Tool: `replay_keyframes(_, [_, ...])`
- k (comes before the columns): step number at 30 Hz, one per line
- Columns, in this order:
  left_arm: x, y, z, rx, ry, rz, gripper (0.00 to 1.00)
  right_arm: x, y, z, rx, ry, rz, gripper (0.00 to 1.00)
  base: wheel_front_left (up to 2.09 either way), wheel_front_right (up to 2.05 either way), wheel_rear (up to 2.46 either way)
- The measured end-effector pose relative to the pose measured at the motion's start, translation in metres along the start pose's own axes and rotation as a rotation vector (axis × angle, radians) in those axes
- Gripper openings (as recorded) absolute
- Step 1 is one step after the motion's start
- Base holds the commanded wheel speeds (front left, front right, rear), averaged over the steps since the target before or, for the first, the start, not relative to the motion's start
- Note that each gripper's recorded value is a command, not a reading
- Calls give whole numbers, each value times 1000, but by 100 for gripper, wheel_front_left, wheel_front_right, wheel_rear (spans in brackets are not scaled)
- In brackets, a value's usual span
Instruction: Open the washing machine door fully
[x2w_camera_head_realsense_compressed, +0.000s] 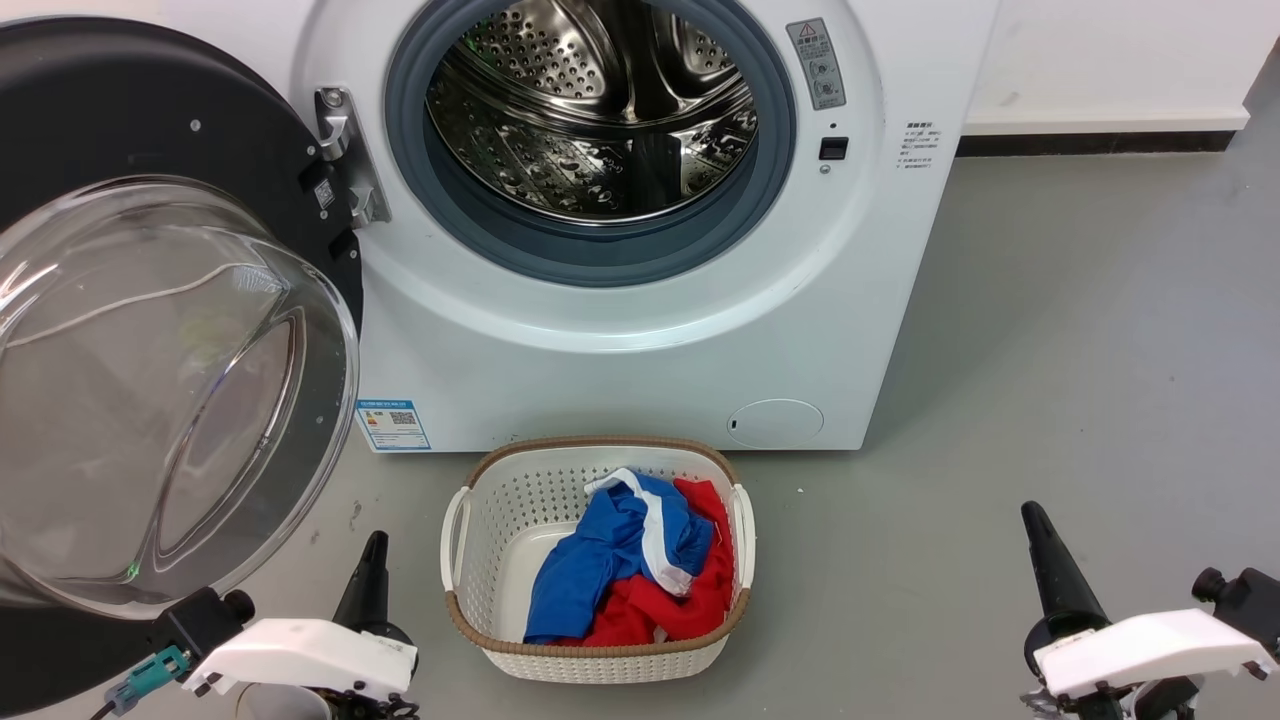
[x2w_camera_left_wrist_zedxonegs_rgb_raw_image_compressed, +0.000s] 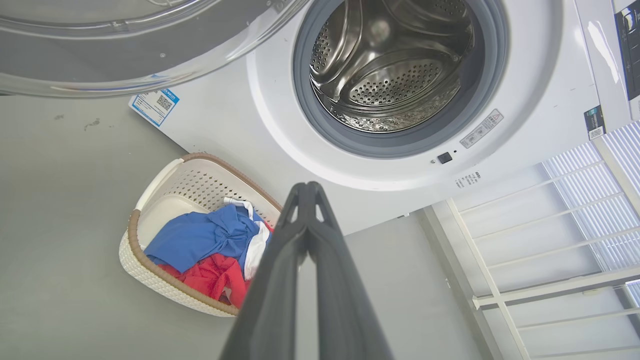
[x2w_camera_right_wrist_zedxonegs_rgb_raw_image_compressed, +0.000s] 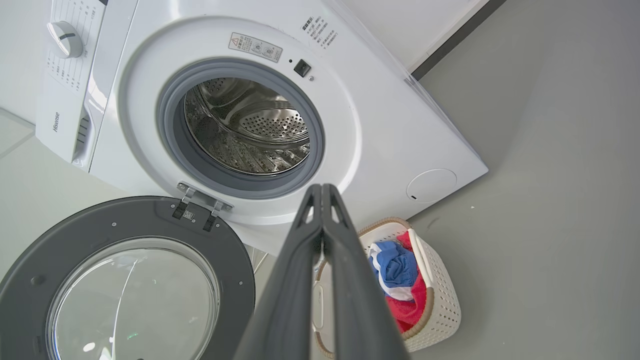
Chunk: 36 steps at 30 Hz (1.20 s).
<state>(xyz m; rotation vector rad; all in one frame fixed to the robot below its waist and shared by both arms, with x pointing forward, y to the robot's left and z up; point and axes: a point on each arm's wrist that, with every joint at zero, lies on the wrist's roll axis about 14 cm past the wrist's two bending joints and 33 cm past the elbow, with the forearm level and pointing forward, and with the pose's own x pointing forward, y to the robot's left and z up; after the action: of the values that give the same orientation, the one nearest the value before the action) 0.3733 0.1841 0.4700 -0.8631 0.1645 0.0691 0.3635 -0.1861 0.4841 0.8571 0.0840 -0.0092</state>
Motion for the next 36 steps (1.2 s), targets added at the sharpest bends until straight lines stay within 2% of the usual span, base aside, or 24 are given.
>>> replay_keyframes(36, [6, -9, 14, -389, -15, -58, 0, 12, 3, 13, 383, -28, 16, 0, 0, 0, 0])
